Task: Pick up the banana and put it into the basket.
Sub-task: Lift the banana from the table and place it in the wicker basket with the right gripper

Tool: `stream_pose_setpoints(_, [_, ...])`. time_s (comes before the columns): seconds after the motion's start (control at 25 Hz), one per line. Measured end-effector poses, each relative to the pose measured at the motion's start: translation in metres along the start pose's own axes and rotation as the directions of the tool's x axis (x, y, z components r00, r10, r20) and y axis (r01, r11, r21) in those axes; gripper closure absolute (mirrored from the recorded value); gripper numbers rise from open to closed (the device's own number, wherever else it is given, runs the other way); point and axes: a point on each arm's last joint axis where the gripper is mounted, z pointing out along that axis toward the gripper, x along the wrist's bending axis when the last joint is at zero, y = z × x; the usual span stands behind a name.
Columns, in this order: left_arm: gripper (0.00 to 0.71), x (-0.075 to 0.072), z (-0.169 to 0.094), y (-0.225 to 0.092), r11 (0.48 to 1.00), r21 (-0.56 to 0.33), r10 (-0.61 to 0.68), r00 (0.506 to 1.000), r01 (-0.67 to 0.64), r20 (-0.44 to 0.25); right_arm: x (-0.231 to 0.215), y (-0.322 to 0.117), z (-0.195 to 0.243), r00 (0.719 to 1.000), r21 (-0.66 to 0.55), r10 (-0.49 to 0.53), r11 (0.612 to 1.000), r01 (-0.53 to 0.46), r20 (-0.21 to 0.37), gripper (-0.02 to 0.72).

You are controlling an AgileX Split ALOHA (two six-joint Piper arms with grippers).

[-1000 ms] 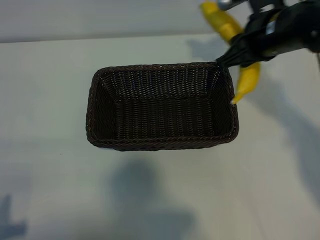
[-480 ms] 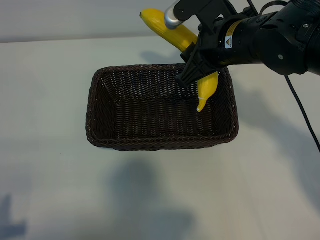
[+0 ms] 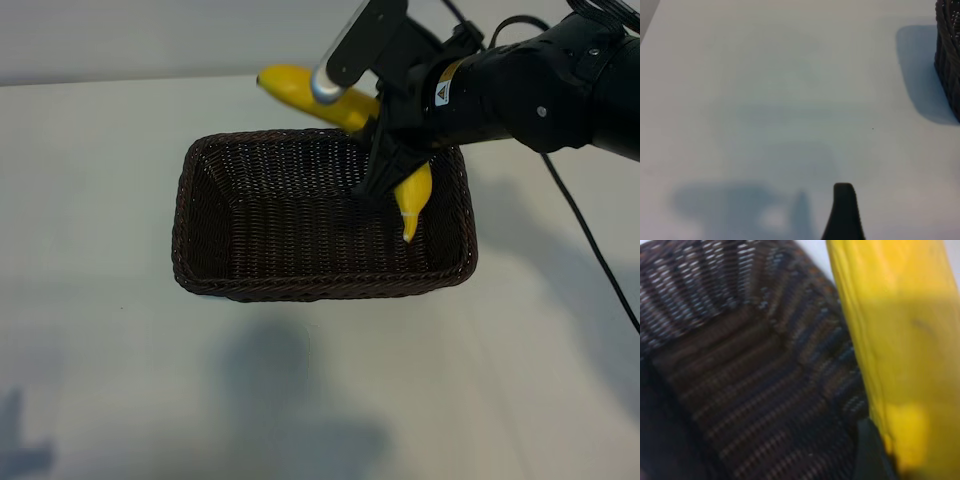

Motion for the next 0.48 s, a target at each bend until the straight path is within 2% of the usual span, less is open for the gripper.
stream_pose_setpoints(0.24, [0.127, 0.0, 0.0, 0.0, 1.0, 0.0, 0.0, 1.0, 0.0, 0.0, 0.008, 0.012, 0.001, 0.984, 0.002, -0.09, 0.996, 0.091, -0.154, 0.275])
stream_pose_setpoints(0.48, [0.127, 0.0, 0.0, 0.0, 1.0, 0.0, 0.0, 1.0, 0.0, 0.0, 0.002, 0.035, 0.015, 0.964, 0.011, -0.135, 0.99, 0.141, -0.229, 0.275])
